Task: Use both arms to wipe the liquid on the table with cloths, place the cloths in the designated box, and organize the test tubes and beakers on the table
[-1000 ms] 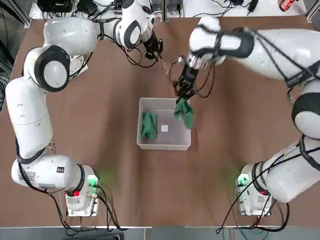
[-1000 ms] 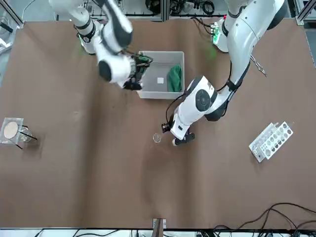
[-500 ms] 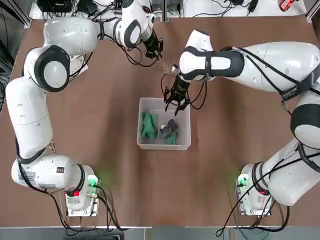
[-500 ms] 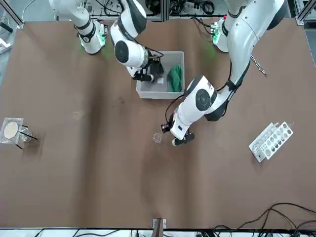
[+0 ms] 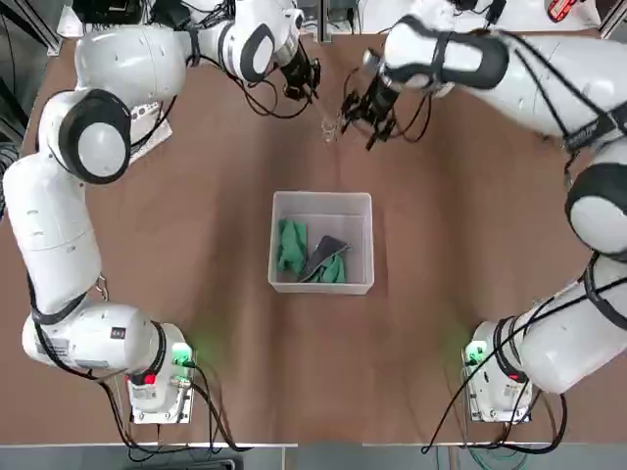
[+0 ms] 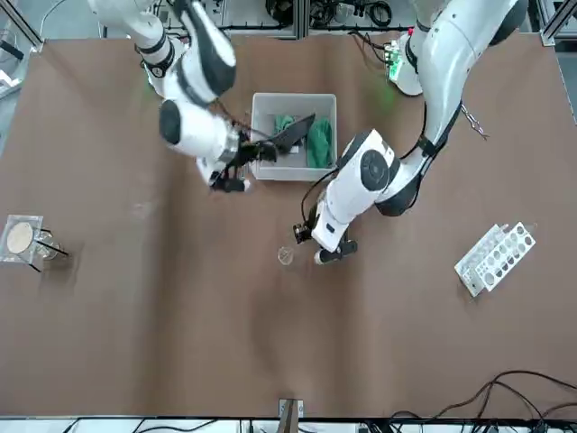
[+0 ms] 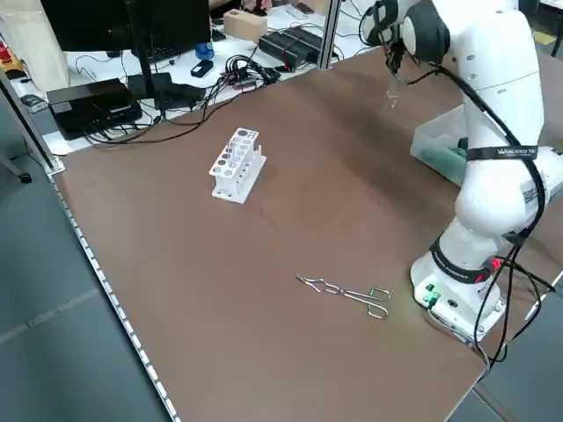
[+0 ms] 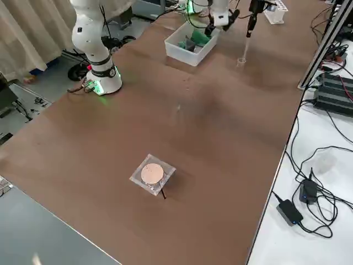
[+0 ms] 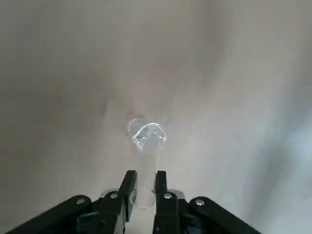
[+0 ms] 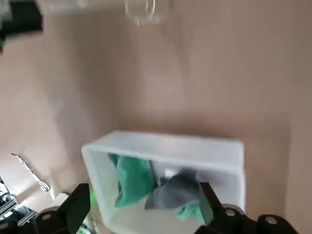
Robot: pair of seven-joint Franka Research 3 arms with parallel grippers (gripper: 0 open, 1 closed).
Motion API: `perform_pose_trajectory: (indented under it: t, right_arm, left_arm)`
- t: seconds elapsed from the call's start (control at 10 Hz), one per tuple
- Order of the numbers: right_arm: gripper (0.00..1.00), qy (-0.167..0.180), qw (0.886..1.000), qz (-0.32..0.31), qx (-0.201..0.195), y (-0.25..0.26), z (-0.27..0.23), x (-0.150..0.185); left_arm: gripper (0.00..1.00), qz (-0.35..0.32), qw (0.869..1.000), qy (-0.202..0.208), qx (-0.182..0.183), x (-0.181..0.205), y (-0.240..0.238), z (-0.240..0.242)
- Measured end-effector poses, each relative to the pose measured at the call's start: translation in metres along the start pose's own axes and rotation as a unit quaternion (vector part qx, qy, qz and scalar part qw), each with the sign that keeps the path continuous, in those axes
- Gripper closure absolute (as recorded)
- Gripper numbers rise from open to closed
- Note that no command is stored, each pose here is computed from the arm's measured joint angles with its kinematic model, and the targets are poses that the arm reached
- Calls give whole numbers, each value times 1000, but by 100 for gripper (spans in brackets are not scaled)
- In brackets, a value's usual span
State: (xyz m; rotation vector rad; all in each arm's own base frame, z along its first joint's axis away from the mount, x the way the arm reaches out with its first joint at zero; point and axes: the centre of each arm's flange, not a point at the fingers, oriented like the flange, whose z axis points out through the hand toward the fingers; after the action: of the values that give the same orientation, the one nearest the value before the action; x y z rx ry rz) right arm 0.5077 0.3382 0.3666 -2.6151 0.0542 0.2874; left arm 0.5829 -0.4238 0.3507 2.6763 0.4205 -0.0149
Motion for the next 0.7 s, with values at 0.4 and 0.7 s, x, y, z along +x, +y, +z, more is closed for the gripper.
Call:
perform_pose_trajectory:
  t: [0.4,0.7]
  right_arm:
    - [1,69,969,-237,32,92,30,77]
    - [1,132,911,-368,130,120,73,96]
  left_arm:
    - [78,2,999,18,45,5,-3,-56]
    - [78,-20,994,46,102,26,-29,-106]
